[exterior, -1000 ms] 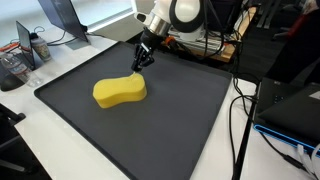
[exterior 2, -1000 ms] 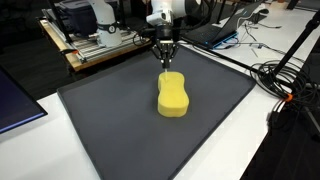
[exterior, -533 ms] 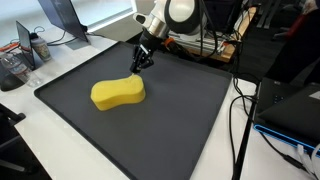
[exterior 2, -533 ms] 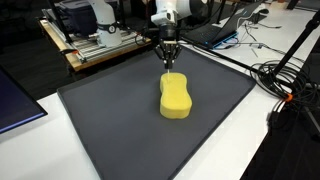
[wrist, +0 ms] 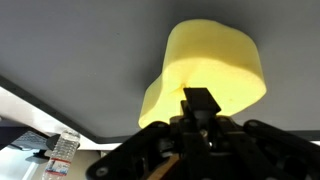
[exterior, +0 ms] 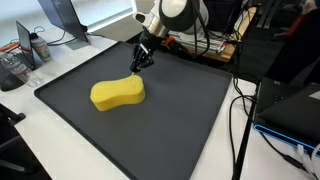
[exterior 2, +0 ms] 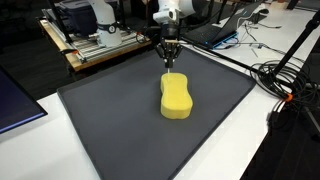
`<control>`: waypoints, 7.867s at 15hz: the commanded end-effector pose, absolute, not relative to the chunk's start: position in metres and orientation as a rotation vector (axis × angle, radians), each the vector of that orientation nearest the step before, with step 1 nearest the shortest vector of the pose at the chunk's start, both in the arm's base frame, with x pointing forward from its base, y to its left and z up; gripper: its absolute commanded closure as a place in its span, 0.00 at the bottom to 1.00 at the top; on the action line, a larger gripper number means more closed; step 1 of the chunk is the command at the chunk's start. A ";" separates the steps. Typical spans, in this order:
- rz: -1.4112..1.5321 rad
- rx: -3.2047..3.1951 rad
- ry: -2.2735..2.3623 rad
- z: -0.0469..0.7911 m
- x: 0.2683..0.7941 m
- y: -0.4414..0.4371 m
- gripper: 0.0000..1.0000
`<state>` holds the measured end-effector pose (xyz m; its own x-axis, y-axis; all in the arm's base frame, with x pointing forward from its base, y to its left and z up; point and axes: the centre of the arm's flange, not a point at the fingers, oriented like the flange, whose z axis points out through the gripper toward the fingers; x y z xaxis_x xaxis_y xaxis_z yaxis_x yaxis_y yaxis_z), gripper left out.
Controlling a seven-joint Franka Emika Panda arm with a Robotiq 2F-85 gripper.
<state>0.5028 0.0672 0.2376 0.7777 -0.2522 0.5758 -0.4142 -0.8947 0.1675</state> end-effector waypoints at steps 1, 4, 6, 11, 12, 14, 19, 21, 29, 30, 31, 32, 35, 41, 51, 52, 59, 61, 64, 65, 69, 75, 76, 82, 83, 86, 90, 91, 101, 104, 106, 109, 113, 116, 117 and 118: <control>0.783 2.715 -0.541 0.283 0.497 0.072 0.97; 0.789 2.753 -0.551 0.321 0.482 0.077 0.97; 0.812 2.766 -0.545 0.347 0.476 0.080 0.97; 0.814 2.761 -0.500 0.399 0.473 0.094 0.97; 0.790 2.749 -0.484 0.406 0.479 0.099 0.97; 0.756 2.702 -0.451 0.415 0.492 0.108 0.97; 0.594 2.599 -0.444 0.424 0.531 0.117 0.97; 0.491 2.595 -0.429 0.419 0.546 0.122 0.97; 0.337 2.682 -0.445 0.364 0.579 0.104 0.97; 0.347 2.691 -0.446 0.361 0.580 0.105 0.97; 0.342 2.696 -0.438 0.364 0.581 0.108 0.97; 0.360 2.714 -0.433 0.365 0.583 0.113 0.97; 0.380 2.744 -0.408 0.364 0.584 0.120 0.97; 0.461 2.779 -0.459 0.349 0.561 0.114 0.88; 0.663 2.555 -0.477 0.332 0.574 0.168 0.97; 0.673 2.532 -0.469 0.326 0.572 0.179 0.97; 0.724 2.420 -0.485 0.283 0.559 0.229 0.97; 0.696 2.423 -0.489 0.278 0.557 0.230 0.97; 0.606 2.520 -0.509 0.296 0.555 0.221 0.97; 0.577 2.557 -0.514 0.307 0.555 0.215 0.97; 0.517 2.686 -0.543 0.357 0.572 0.176 0.97; 0.411 2.907 -0.580 0.420 0.597 0.084 0.97; 0.382 2.948 -0.582 0.423 0.601 0.068 0.97; 0.289 3.126 -0.661 0.425 0.615 -0.033 0.97; 0.283 3.160 -0.679 0.425 0.612 -0.053 0.97; 0.297 3.246 -0.726 0.428 0.609 -0.106 0.97; 0.361 3.298 -0.788 0.410 0.606 -0.152 0.97; 0.366 3.318 -0.807 0.406 0.605 -0.160 0.97; 0.503 3.343 -1.278 0.372 0.592 -0.236 0.97; 0.501 3.282 -1.413 0.360 0.591 -0.252 0.97; 0.465 3.280 -1.487 0.353 0.594 -0.253 0.97; 0.386 3.272 -1.562 0.337 0.599 -0.242 0.97; 0.363 3.181 -1.711 0.308 0.612 -0.232 0.97; 0.356 3.113 -1.830 0.297 0.621 -0.236 0.97; 0.350 3.091 -1.865 0.294 0.624 -0.238 0.97; 0.347 3.071 -1.897 0.291 0.625 -0.239 0.97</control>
<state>0.5990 -0.2220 0.2938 0.5255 -0.8487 -0.0593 -0.7530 -0.4315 -0.4968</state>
